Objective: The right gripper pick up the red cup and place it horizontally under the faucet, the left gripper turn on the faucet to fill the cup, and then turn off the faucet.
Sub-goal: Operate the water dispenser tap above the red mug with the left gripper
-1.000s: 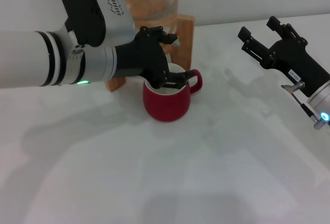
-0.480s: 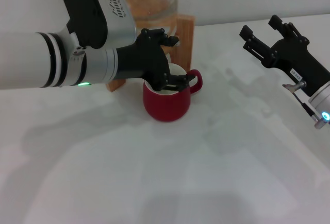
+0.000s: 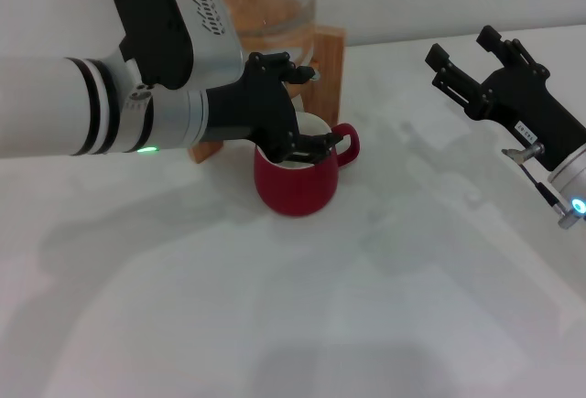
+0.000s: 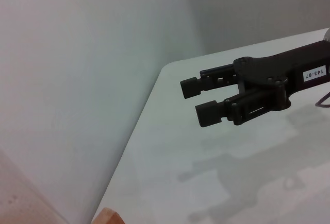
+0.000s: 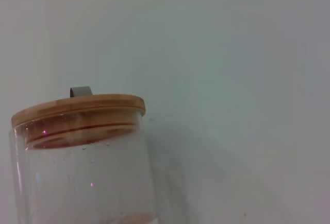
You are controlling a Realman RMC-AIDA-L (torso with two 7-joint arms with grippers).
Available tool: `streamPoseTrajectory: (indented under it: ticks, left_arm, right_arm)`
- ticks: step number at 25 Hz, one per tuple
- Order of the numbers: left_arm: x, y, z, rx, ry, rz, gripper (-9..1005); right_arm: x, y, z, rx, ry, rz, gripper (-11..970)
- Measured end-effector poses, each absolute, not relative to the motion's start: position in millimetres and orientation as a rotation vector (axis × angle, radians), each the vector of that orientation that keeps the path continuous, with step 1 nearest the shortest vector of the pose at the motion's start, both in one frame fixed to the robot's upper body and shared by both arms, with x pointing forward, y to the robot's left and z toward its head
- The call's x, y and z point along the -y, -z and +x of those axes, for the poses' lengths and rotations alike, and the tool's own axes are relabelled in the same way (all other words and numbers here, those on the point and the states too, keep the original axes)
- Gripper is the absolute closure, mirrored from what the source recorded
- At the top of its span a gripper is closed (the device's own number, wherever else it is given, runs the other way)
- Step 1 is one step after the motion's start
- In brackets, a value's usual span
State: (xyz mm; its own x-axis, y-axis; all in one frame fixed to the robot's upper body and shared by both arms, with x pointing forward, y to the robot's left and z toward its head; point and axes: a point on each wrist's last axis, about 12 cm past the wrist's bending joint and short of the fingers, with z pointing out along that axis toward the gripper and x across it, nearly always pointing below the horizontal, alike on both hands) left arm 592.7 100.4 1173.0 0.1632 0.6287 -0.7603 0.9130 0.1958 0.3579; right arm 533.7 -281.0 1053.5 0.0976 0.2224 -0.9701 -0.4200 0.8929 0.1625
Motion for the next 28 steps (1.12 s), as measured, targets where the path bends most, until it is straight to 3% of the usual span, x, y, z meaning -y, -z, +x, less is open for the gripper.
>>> streamPoseTrajectory:
  ticks: [28]
  left_arm:
    - [-94.1, -1174.8, 598.6, -1.534, 0.374, 1.546, 155]
  right_arm:
    - [283.0, -1051.5, 531.8, -1.403, -0.474, -0.166, 86]
